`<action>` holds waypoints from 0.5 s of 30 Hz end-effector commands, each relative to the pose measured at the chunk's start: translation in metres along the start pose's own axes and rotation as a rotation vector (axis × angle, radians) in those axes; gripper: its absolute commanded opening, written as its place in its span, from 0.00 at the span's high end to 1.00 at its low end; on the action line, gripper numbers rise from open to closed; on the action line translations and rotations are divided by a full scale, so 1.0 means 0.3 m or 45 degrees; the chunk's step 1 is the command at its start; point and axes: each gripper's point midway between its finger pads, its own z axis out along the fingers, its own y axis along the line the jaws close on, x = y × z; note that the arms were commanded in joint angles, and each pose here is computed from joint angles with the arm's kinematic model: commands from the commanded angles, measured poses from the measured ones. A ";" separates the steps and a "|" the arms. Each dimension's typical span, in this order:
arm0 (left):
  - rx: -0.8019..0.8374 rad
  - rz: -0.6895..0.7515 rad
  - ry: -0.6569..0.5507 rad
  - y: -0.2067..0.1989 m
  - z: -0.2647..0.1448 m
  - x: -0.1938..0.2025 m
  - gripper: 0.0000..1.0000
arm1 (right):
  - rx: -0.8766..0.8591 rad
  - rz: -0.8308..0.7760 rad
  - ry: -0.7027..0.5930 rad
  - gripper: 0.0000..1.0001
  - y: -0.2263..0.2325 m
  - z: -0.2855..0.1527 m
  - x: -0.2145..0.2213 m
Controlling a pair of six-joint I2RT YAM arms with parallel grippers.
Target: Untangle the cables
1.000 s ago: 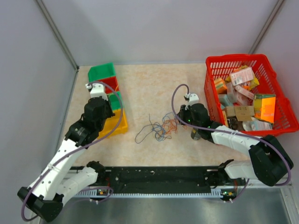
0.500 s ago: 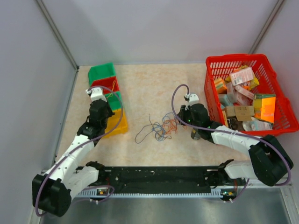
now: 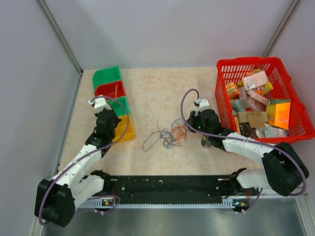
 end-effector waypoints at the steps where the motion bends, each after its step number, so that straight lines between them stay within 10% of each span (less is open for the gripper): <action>1: -0.015 -0.101 -0.010 0.041 -0.054 0.067 1.00 | -0.012 0.015 -0.075 0.83 0.007 0.000 -0.056; 15: -0.269 -0.369 0.243 0.200 -0.225 0.234 1.00 | -0.024 0.019 -0.044 0.83 0.013 0.019 -0.036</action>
